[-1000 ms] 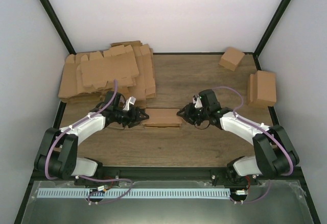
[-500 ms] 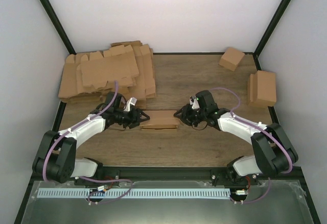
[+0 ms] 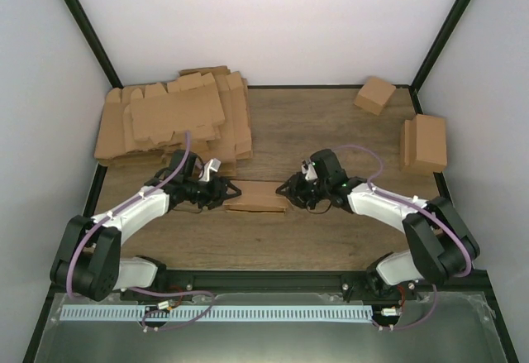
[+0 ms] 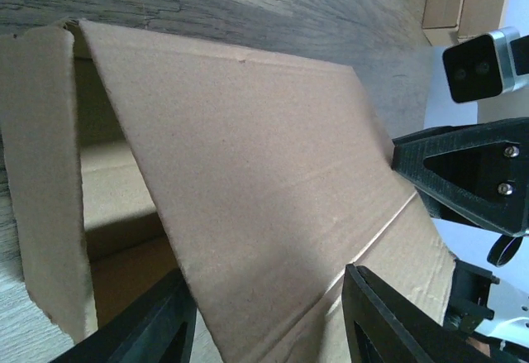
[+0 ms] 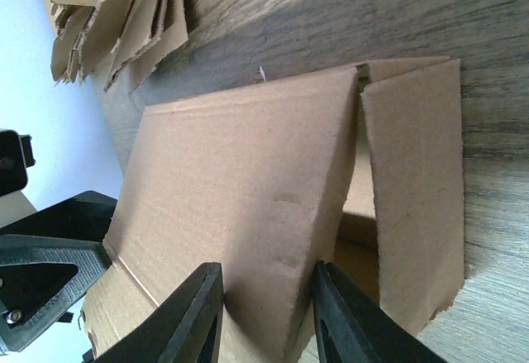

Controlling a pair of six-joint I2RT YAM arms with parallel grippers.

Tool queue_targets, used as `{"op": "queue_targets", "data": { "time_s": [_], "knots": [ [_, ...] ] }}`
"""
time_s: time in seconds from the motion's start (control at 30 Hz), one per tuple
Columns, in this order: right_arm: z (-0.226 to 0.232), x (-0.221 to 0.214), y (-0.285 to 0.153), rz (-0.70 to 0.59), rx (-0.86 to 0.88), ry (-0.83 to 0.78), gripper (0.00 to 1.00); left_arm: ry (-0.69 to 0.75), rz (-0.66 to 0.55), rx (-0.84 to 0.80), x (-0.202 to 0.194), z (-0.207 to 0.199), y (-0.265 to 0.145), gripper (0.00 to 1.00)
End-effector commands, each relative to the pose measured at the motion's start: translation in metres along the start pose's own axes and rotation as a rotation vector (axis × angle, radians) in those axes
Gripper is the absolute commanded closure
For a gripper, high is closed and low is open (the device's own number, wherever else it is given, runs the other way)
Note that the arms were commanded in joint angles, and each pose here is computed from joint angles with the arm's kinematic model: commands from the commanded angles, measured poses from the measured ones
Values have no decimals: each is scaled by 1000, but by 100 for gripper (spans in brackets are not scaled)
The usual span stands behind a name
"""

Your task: Fold the paper box

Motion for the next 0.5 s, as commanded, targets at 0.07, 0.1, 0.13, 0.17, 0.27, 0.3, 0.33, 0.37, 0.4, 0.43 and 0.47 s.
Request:
{"op": "queue_targets", "data": {
  "time_s": [0.07,0.1,0.13,0.17,0.27,0.3,0.33,0.37,0.4,0.43,0.47],
  "knots": [
    [9,-1,6,-7,-7,-18,68,40,6,-26,3,-6,1,49],
    [7,2,5,-28,-26,-29,68,47,10,-16,3,-6,0,49],
    [6,4,4,-46,-46,-39,67,54,15,1,3,-5,-1,49],
    [3,5,3,-60,-65,-50,67,67,21,31,4,-3,-2,48],
    [-2,6,-2,-95,-105,-84,64,114,41,119,6,-2,-9,44],
    [-2,6,-4,-102,-113,-95,62,128,44,142,7,-2,-12,42],
    [-3,8,-6,-122,-121,-109,60,139,44,159,8,-3,-15,41],
    [-1,8,-8,-131,-120,-132,57,148,42,170,10,-4,-17,40],
    [2,7,-11,-137,-111,-168,56,155,39,174,11,-6,-19,40],
    [2,8,-13,-144,-115,-187,56,156,38,176,11,-6,-20,39],
    [3,8,-14,-152,-120,-202,55,161,36,180,12,-7,-20,39]
  ]
}}
Point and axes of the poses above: each gripper's point midway between its finger pads, its own y axis out along the fingers, its own z axis along the line the jaws close on, x = y × z, the point moved 5 cm from there along -y, back along the fingers, and after that the axes turned 14 degrees about y, right-handed, at the moved point
